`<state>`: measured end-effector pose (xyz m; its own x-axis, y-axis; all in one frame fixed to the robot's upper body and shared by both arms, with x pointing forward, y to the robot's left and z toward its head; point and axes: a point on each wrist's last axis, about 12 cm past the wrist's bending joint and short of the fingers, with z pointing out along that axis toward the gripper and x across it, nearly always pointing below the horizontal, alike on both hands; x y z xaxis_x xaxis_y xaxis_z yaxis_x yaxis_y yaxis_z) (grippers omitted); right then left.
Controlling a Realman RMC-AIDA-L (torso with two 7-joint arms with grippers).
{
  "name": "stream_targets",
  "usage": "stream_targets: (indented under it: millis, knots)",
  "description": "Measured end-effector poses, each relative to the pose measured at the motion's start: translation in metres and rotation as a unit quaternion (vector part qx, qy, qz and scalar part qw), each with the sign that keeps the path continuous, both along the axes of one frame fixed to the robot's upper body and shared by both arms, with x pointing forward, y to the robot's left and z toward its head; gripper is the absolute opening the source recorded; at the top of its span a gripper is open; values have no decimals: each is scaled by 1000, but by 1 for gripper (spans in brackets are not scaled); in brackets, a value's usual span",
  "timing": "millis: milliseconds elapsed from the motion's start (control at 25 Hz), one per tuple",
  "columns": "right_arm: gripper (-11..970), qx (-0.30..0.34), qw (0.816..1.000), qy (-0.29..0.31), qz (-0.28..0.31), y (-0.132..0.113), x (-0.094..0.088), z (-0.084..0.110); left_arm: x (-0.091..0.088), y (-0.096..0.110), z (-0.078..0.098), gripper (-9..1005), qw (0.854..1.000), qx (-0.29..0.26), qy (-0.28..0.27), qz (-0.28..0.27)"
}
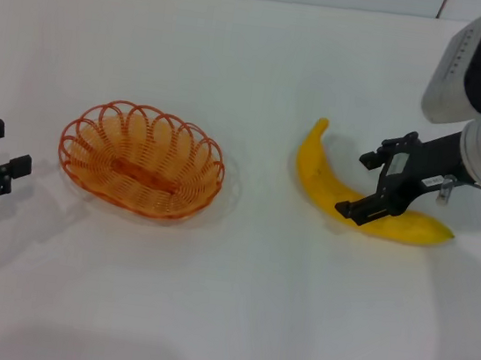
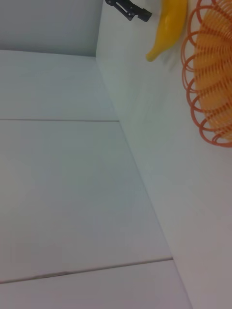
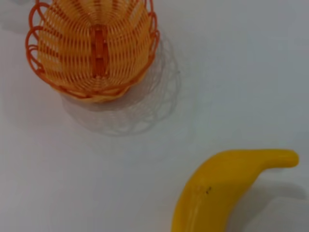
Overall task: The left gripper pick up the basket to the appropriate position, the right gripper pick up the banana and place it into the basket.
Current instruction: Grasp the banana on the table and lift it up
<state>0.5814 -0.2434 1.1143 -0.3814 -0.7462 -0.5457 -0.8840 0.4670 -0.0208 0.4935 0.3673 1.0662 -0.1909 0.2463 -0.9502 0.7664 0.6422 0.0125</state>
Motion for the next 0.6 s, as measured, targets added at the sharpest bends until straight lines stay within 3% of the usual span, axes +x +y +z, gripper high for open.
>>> stream_targets:
  millis: [600]
  knots:
    - [902, -10, 1000, 17, 13, 11, -2, -2, -1, 0, -1, 658, 1000, 0, 0, 1]
